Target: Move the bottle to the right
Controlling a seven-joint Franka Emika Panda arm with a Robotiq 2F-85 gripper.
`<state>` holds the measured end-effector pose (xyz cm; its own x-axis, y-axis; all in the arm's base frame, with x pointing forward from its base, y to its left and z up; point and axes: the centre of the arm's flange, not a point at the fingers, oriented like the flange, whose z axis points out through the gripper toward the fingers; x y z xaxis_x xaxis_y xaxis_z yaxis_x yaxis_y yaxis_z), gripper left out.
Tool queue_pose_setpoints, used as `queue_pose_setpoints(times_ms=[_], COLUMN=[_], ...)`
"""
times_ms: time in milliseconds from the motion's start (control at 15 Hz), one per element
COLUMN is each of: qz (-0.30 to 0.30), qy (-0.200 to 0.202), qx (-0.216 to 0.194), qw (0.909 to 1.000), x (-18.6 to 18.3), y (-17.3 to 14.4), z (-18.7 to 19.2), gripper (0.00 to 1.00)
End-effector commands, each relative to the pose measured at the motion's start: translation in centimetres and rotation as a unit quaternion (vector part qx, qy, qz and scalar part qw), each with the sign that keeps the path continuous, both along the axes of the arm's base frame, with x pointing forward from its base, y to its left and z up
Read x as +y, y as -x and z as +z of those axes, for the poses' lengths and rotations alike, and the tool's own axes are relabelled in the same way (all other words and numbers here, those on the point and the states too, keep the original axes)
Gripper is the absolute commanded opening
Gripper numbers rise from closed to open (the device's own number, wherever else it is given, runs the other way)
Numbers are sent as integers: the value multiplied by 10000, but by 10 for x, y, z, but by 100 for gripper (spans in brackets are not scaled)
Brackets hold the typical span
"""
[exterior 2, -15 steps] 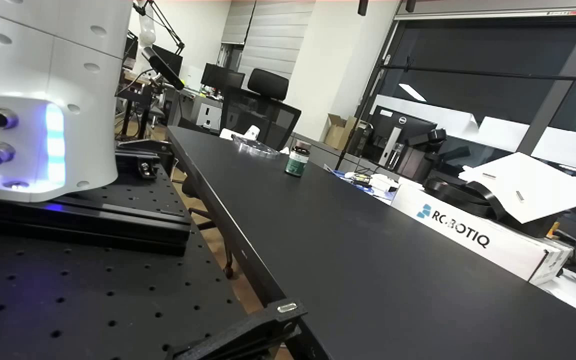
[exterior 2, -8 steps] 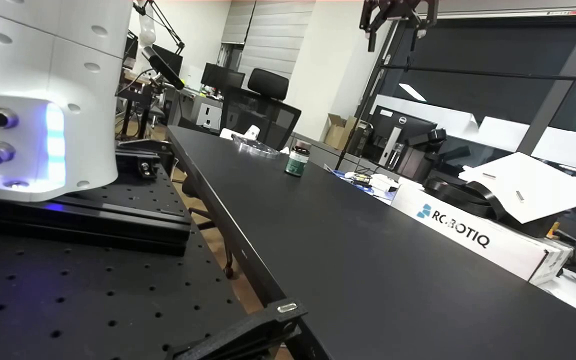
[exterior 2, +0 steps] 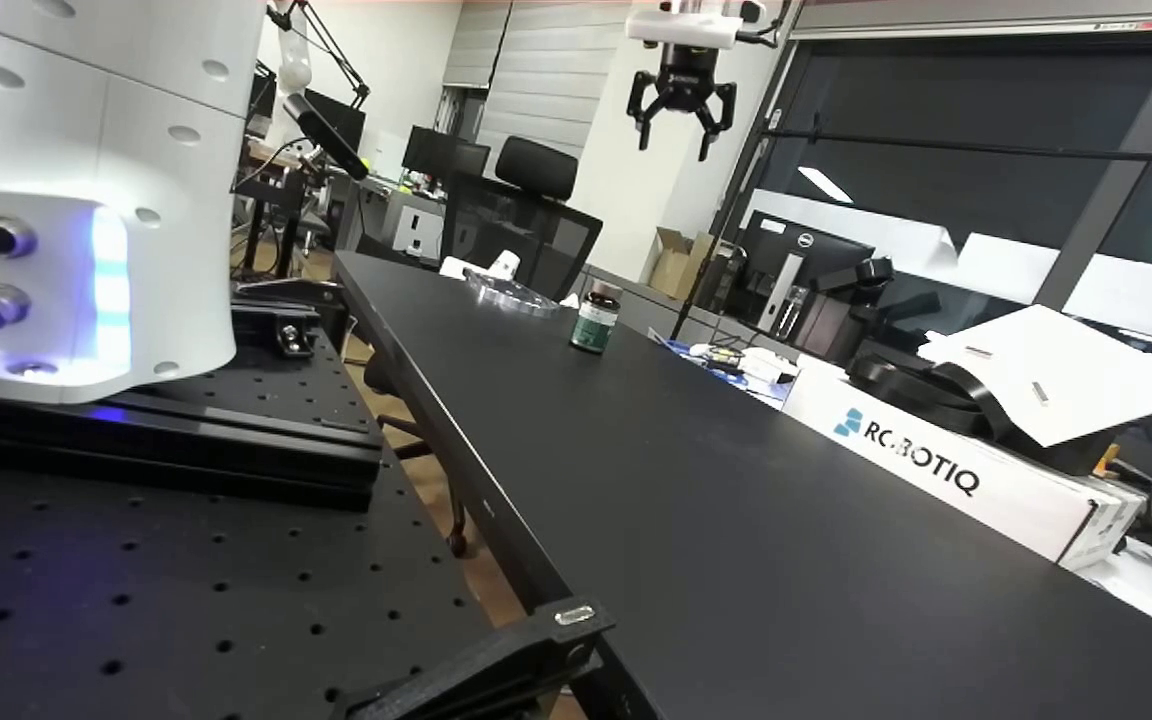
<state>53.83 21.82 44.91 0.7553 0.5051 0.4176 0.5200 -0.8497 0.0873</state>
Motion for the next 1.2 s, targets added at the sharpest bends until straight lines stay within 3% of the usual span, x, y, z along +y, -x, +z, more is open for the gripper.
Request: queue_pose_setpoints(times_ms=[0, 67, 133, 600, 1133], qz=[297, 255, 317, 345, 427], qy=[41, 142, 46, 122, 209], qx=[200, 308, 173, 277, 360], qw=[9994, 9991, 9993, 9989, 9982], x=[42, 45, 37, 39, 46], y=[-22, -25, -4, -16, -30], z=[-13, -22, -18, -31, -112], gripper=[100, 100, 100, 100, 100])
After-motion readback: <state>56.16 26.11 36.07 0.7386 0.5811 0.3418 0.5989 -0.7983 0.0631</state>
